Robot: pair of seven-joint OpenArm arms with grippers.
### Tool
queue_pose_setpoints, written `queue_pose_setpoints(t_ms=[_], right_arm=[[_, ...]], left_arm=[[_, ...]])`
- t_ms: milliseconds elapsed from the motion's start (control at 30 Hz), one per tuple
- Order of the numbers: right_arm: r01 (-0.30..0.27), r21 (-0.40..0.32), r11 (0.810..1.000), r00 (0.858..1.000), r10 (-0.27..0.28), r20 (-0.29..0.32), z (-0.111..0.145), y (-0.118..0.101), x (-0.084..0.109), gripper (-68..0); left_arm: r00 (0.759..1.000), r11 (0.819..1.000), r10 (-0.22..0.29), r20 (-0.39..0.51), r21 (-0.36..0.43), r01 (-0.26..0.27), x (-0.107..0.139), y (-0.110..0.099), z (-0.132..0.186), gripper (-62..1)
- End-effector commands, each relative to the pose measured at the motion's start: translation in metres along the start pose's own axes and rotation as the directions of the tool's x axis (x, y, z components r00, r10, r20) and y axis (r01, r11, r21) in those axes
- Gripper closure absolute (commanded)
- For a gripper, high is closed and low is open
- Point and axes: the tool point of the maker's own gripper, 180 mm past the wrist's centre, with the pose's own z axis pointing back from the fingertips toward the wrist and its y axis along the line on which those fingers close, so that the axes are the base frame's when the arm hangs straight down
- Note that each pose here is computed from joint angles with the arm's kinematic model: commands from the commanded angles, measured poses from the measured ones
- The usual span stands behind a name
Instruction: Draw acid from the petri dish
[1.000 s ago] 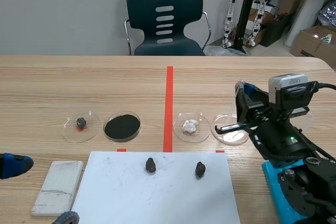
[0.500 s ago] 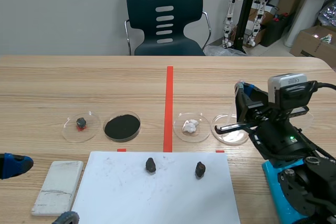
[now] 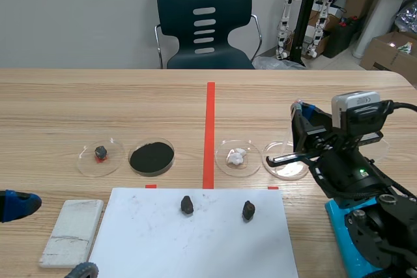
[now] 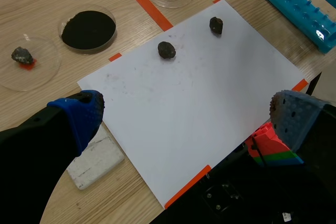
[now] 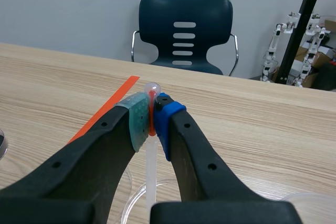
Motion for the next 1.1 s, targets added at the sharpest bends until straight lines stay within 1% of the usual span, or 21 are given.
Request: queue_pose_setpoints(t_ms=[0,167,733,833,1067], right_arm=[[-0.007,-0.007,1.0,1.0,0.007,0.021,-0.0049,-0.0042,0.007,-3.8],[-0.016,0.0,1.0,1.0,0.016,0.02,-0.0049,-0.0028,0.0069,-3.8],[-0.018,0.002,1.0,0.999,0.018,0.028,-0.0049,-0.0023,0.0082,-3.8],[-0.018,0.002,1.0,0.999,0.018,0.032,-0.0049,-0.0023,0.0089,-5.3],[-0.019,0.003,1.0,0.999,0.019,0.034,-0.0049,-0.0021,0.0093,-5.3]], left_arm=[[0.999,1.0,0.004,0.033,0.004,-0.004,0.0089,0.0,-0.0006,-62.3],[0.999,1.0,0.004,0.033,0.004,-0.004,0.0089,0.0,-0.0006,-62.3],[0.999,1.0,0.004,0.033,0.004,-0.004,0.0089,0.0,-0.0006,-62.3],[0.999,1.0,0.004,0.033,0.004,-0.004,0.0089,0.0,-0.0006,-62.3],[0.999,1.0,0.004,0.033,0.004,-0.004,0.0089,0.0,-0.0006,-62.3]])
